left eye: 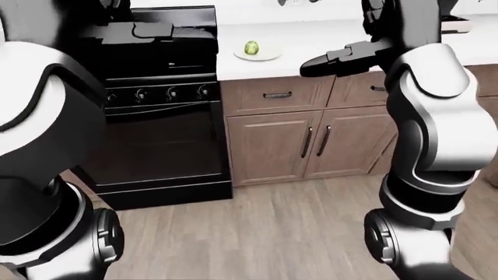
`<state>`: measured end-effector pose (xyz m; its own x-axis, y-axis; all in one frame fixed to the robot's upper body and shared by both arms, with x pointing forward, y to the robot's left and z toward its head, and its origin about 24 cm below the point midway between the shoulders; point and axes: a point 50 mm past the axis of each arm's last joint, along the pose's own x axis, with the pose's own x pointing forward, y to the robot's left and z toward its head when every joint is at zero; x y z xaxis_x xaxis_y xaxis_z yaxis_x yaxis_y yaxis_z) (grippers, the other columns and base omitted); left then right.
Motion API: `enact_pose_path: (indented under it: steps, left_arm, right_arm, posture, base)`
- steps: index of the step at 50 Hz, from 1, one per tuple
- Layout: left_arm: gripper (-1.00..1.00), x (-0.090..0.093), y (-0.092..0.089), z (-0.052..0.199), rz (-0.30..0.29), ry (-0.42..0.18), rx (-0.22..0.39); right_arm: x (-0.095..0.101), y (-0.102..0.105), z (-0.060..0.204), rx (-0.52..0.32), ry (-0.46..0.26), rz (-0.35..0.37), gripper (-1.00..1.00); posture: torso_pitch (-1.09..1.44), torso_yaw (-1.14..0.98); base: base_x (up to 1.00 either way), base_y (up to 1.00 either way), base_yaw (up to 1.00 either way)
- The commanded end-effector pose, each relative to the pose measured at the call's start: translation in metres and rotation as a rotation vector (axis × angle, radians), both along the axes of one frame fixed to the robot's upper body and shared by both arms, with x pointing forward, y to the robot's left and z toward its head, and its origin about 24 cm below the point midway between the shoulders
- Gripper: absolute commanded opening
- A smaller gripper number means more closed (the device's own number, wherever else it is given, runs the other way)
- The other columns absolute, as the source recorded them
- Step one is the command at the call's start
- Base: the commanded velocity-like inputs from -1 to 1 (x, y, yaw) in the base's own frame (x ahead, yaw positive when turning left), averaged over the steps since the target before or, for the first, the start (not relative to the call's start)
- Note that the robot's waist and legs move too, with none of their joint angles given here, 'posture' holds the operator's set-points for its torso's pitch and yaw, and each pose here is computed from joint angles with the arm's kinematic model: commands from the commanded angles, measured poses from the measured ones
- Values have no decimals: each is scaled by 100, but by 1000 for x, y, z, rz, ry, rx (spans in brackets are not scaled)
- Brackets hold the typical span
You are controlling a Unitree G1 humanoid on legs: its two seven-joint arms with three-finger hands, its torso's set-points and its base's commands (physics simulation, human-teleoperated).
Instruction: Pick the brussel sprout from the plate and place it in the pan.
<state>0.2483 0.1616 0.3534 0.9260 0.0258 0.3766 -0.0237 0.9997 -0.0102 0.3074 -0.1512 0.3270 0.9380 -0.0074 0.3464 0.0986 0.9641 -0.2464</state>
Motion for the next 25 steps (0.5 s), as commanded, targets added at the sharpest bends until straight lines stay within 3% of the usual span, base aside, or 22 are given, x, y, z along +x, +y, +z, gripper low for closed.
enact_pose_path:
  steps: [1, 17, 25]
  left_arm:
    - [100, -8, 7, 14, 24, -77, -33]
    - [100, -9, 8, 15, 25, -80, -36]
    - [100, -8, 7, 14, 25, -82, -36]
  right_arm:
    - [-8, 7, 17, -17, -89, 21, 100]
    - [-10, 8, 18, -31, -99, 14, 100]
    - [-10, 8, 18, -36, -101, 16, 100]
  posture:
    - [0, 0]
    - [0, 0]
    - [0, 0]
  base:
    - [0, -37, 0]
    - [0, -3, 0]
    - [29, 0, 0]
